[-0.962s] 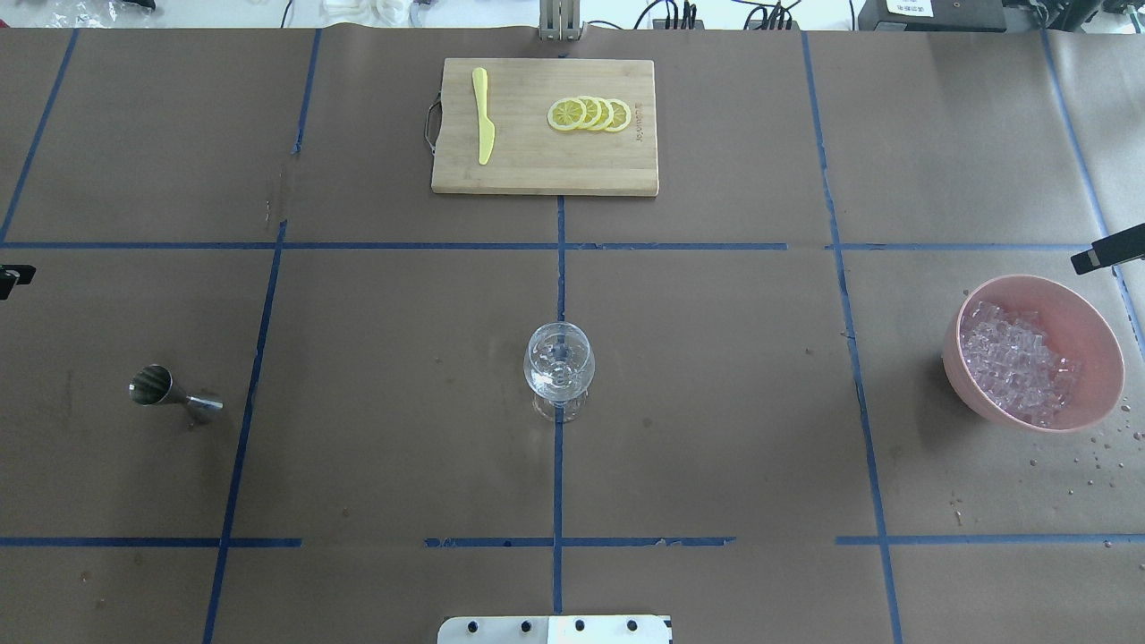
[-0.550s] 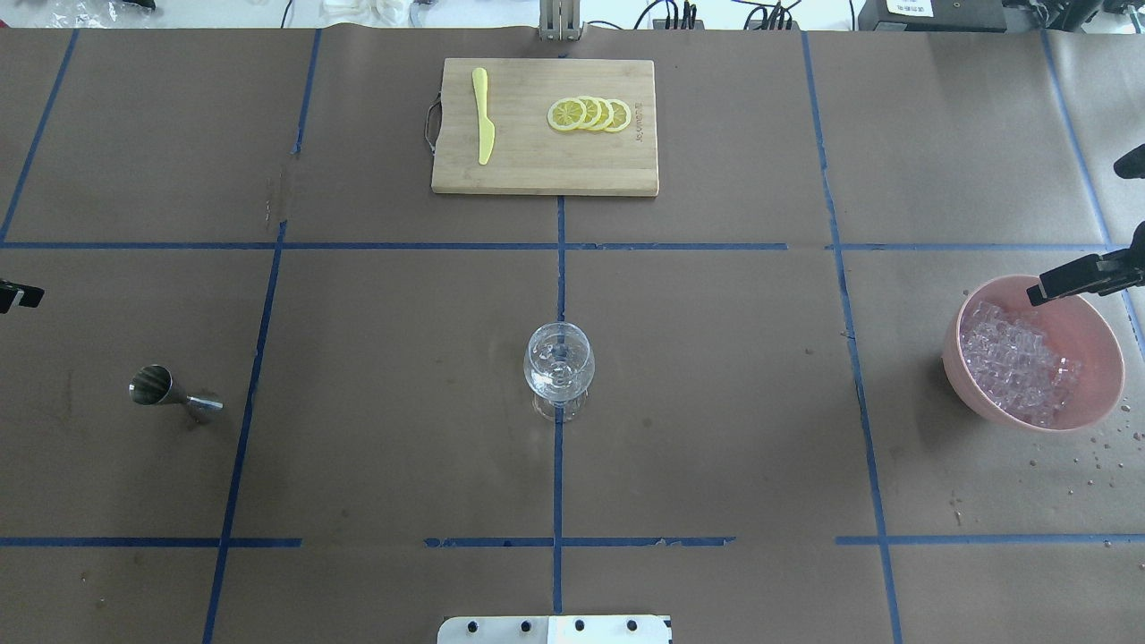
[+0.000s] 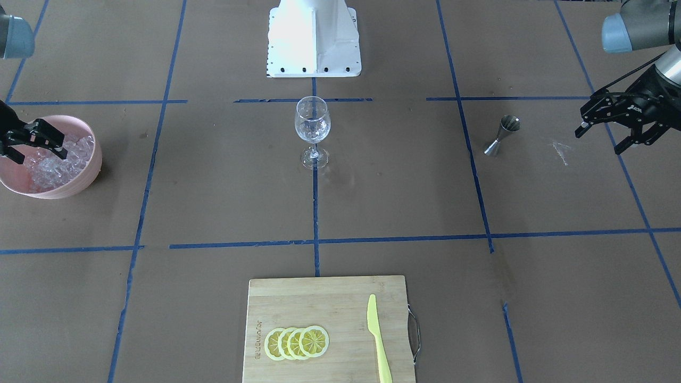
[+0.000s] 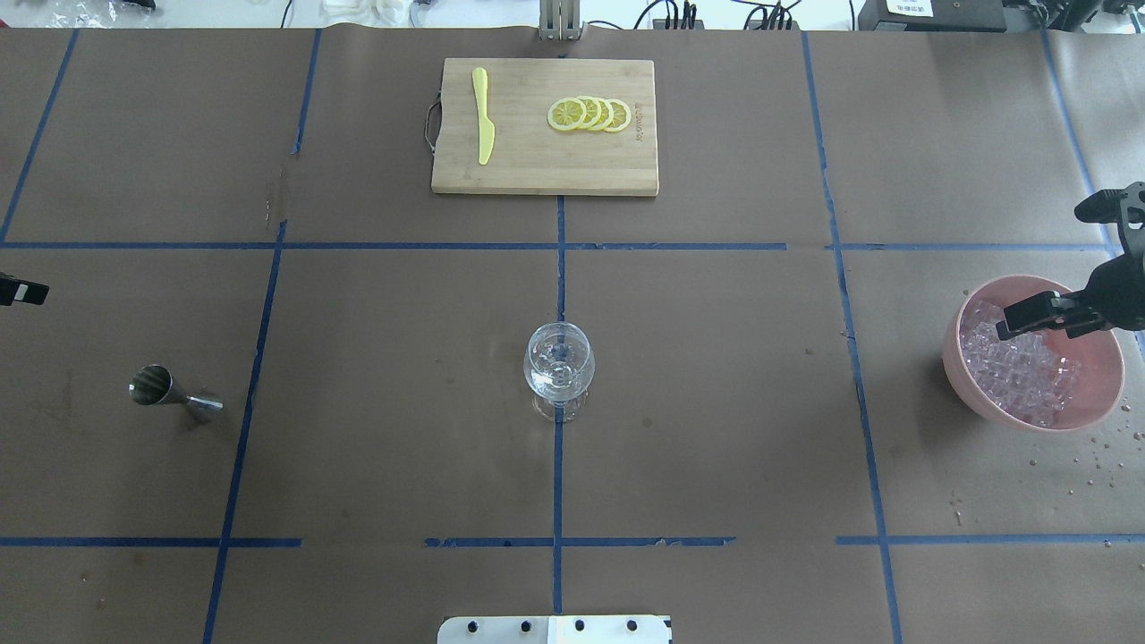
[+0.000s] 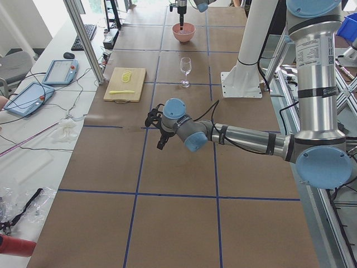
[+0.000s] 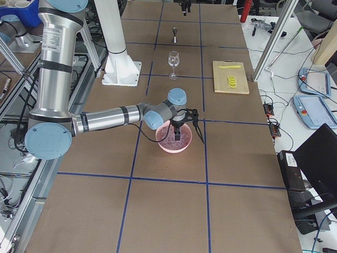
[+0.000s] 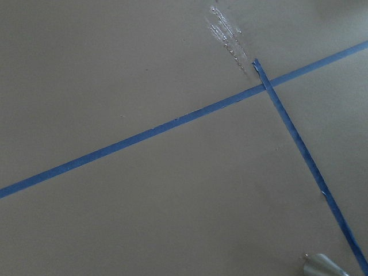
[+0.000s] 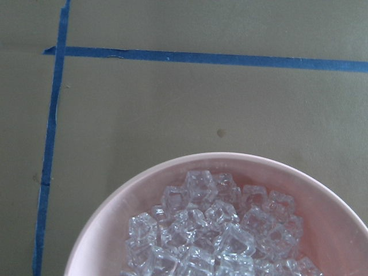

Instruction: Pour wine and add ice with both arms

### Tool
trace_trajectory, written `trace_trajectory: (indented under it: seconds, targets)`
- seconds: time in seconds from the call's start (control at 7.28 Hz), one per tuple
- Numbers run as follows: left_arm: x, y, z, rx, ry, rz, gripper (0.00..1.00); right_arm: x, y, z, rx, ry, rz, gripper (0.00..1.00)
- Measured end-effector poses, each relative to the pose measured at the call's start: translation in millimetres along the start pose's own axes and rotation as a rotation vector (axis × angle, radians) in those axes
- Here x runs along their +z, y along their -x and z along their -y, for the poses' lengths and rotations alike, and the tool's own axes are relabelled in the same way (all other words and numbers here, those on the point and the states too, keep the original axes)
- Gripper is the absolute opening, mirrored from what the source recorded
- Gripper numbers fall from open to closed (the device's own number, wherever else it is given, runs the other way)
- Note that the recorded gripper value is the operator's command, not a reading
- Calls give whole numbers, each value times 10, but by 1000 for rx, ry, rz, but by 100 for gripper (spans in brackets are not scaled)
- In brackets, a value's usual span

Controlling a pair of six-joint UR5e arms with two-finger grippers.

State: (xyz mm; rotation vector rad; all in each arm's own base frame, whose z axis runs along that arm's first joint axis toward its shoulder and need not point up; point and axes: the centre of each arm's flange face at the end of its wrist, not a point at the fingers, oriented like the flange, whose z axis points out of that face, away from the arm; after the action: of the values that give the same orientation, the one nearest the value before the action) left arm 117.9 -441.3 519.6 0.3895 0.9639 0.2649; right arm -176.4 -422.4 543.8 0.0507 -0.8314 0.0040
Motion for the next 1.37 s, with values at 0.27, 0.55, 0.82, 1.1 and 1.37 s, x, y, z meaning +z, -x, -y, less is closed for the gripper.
trace_trajectory:
  seconds: [0.27,0.55,0.82,1.1,1.37]
  targets:
    - [-41,-49,21,-11,-10,-1,100,95,10,-44,58,11,-14,79]
    - [-59,-69,30,-21,-15,-2,100,187,-39,-50,79,11,-41,45]
    - [-66,-78,34,-21,-16,-3,100,229,-76,-46,84,6,-58,0]
    - [-75,-89,36,-20,-19,-4,100,230,-83,-47,81,4,-60,0]
    - [-79,-95,40,-19,-20,-4,100,200,-65,-45,73,0,-56,0]
